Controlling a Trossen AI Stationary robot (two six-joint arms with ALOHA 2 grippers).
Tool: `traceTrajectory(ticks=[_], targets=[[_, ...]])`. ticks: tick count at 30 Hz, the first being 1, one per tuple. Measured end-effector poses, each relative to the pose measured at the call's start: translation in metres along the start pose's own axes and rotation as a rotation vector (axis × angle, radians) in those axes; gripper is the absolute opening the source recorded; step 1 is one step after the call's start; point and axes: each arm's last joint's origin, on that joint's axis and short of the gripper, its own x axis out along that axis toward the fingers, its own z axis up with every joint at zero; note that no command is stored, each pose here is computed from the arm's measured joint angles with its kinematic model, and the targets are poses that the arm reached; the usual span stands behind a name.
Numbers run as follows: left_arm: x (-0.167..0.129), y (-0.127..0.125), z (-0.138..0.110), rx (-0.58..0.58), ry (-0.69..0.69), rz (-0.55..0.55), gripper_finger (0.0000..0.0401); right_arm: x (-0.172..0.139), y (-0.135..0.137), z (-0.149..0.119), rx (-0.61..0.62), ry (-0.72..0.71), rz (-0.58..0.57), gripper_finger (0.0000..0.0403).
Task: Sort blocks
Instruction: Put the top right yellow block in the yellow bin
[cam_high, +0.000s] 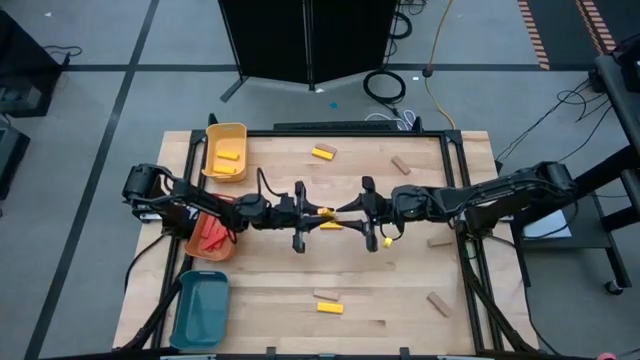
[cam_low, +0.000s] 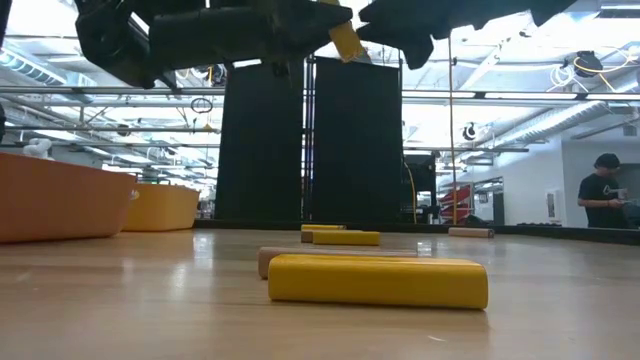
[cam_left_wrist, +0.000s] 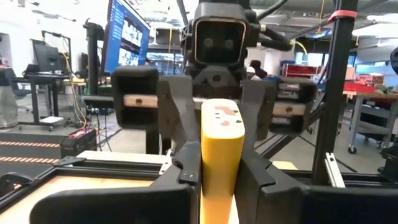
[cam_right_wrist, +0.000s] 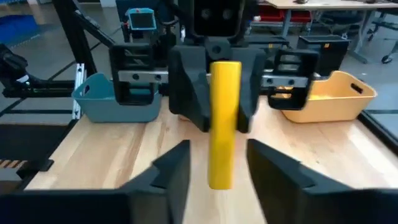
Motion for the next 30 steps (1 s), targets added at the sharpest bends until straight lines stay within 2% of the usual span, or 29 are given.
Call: traceTrajectory(ticks=[5,10,16,21,26,30], targets=[[-0.001,0.003,-0.002,0.049,0.061,0.025,0.0041,-0.016,-0.012,-0.001,-0.004,0.1,-0.045,0.0222],[-0.007,0.008,0.003,0.135,0.187,0.146,0.0041,-0.027,-0.015,-0.01,0.049,0.234,-0.073,0.0256],[-0.019,0.011,0.02,0.204,0.302,0.252,0.0042,-0.024,-0.014,-0.025,0.116,0.355,-0.092,0.0259],[-0.039,0.013,0.036,0.252,0.431,0.393,0.0043,-0.01,-0.005,-0.034,0.122,0.361,-0.142,0.0257],[-0.075,0.018,0.06,0.247,0.564,0.547,0.0043,0.008,0.001,-0.048,0.072,0.375,-0.166,0.0257],[-0.111,0.033,0.072,0.225,0.675,0.75,0.0043,0.016,0.001,-0.059,0.069,0.424,-0.175,0.0256]])
